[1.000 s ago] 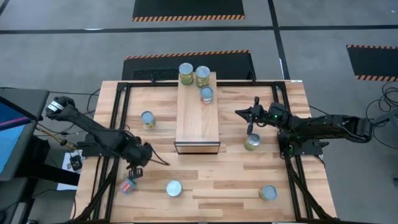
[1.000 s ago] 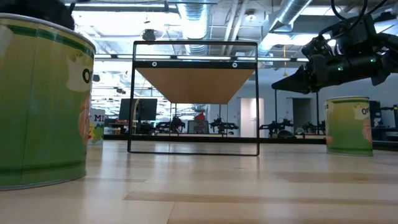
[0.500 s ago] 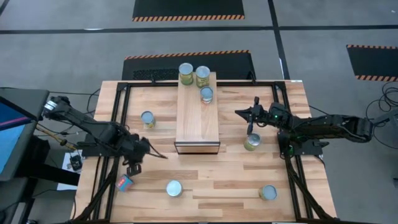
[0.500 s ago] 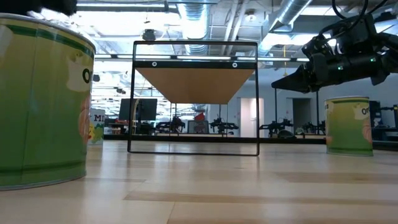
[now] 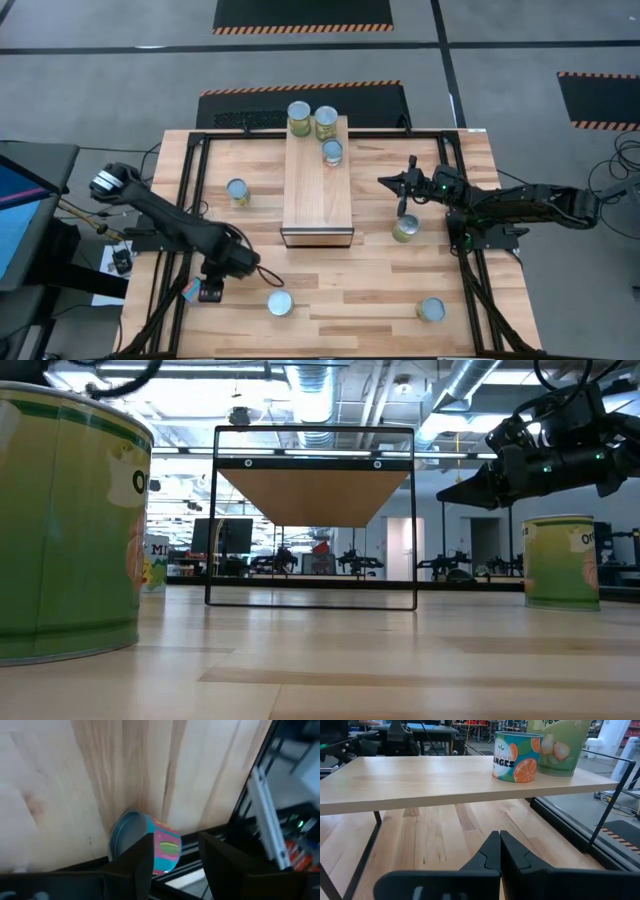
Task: Pick and place cans onto a shelf
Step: Put the canned corn on the shelf
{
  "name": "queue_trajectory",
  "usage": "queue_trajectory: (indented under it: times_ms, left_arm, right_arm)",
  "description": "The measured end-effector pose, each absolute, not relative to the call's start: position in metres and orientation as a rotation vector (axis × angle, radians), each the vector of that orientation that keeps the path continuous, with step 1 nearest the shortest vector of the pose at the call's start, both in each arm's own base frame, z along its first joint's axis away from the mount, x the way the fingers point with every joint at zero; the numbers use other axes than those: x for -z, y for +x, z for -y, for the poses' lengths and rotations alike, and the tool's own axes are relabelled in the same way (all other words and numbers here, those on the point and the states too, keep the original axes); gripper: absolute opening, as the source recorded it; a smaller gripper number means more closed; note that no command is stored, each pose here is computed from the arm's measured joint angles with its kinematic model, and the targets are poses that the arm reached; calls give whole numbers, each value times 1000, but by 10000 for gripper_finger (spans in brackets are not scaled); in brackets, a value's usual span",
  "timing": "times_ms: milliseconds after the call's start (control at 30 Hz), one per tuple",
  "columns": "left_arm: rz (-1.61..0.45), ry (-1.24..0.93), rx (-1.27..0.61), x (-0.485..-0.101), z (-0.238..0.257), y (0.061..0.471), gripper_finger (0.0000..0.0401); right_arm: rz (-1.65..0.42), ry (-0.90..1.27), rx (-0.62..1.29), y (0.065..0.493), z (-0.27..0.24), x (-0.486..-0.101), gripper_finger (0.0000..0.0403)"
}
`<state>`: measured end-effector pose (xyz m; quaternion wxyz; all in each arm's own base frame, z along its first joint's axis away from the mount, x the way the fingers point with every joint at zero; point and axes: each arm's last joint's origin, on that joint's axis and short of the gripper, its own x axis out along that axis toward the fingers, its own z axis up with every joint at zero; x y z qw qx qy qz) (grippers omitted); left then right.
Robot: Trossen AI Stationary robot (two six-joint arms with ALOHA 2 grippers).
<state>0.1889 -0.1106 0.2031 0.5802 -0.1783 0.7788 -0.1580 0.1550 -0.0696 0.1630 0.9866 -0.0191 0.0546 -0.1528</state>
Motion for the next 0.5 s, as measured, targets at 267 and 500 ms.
queue_trajectory:
  times_ms: [267,500]
  left_arm:
    - [-1936,-327,480,-175,116,197,145]
    - [-2043,-351,499,-150,113,188,145]
  right_arm:
    - [-110,-39,307,155,70,-163,13]
    - [-110,-41,307,155,70,-163,13]
